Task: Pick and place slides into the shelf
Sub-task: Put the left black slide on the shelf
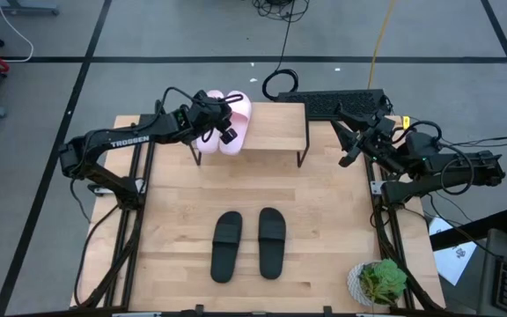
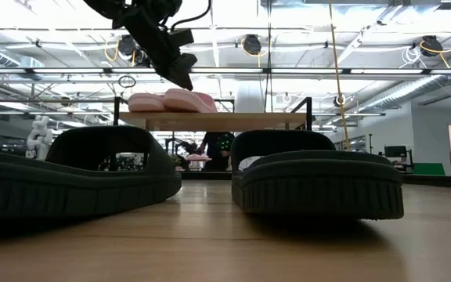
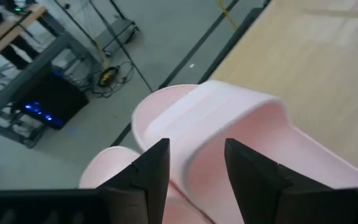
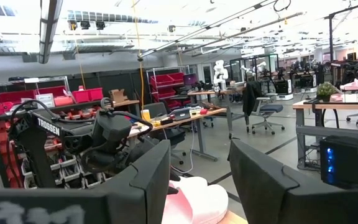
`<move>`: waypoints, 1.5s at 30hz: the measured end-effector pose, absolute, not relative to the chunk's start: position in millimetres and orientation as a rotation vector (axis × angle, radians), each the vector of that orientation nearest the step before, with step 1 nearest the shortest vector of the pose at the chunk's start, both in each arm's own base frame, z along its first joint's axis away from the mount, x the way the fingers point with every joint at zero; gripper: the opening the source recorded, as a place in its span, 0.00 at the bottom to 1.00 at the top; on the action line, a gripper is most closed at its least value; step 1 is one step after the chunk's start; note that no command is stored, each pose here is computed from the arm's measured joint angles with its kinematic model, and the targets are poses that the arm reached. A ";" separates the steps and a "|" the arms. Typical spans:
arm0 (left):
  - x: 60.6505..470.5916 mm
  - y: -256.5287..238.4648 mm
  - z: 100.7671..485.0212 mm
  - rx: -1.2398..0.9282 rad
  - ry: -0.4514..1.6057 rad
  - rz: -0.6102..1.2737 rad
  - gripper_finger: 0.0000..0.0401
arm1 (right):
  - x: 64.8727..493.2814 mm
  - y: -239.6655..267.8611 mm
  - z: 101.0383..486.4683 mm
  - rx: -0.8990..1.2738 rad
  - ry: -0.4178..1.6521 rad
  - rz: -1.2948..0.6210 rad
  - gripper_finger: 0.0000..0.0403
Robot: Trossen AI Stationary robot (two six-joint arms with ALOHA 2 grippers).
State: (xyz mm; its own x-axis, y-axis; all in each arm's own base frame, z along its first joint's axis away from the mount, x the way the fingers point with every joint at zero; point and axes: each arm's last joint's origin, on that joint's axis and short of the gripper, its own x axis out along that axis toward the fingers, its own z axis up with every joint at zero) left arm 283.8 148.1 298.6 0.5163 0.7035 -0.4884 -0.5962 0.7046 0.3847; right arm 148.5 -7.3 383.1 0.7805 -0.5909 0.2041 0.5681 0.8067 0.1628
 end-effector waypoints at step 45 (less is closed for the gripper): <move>251.8 98.1 339.5 0.347 0.675 0.831 0.39 | 148.6 -7.3 383.0 0.092 -0.250 -0.627 0.39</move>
State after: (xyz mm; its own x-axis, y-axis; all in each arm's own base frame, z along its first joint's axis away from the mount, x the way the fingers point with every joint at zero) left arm 251.8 98.1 339.5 0.4849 0.7716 -0.4117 -0.5612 0.6355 0.5302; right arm 148.6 -7.3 383.0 0.7810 -0.5905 0.2034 0.5684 0.8070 0.1604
